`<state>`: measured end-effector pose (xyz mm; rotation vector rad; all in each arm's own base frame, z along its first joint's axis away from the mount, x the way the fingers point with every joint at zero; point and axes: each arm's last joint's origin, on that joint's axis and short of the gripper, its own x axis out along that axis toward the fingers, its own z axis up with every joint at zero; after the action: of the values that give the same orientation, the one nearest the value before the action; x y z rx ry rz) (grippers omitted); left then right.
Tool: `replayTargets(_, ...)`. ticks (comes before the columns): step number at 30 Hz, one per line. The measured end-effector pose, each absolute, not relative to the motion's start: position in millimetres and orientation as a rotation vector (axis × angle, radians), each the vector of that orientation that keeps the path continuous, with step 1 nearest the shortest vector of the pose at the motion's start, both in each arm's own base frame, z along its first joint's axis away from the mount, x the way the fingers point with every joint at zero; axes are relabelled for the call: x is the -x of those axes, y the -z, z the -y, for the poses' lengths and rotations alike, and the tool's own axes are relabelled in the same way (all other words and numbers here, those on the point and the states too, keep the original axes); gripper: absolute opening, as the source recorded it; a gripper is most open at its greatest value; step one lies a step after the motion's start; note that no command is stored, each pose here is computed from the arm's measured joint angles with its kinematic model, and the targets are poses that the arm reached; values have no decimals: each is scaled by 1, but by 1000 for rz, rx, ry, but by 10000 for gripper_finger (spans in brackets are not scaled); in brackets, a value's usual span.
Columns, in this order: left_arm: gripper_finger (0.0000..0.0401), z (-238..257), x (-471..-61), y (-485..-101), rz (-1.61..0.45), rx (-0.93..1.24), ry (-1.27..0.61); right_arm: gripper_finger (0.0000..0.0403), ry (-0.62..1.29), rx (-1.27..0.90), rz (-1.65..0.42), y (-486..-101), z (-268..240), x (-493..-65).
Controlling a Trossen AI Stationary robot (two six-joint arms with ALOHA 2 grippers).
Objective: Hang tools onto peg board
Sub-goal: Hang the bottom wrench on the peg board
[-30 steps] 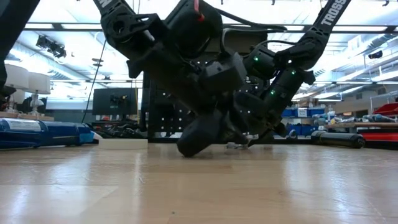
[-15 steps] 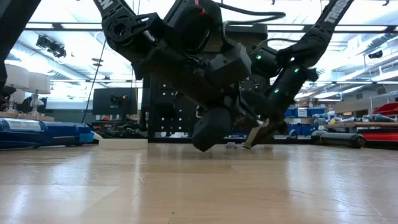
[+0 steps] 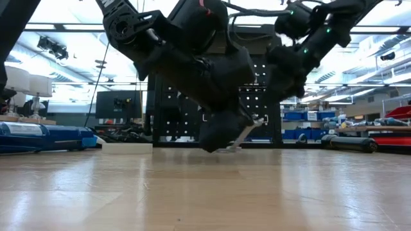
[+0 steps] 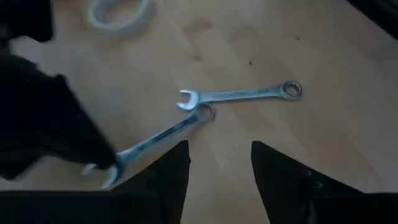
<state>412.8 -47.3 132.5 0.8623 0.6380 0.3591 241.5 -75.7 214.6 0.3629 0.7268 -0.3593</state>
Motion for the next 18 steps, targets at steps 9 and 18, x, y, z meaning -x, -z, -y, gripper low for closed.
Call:
replayTargets(9, 0, 58, -409, -148, -522, -1099, -434, 184, 233, -648, -662, -196, 69, -237)
replayTargets(18, 0, 52, -395, -151, -445, -1451, -467, 183, 43, -850, -389, -188, 73, -231)
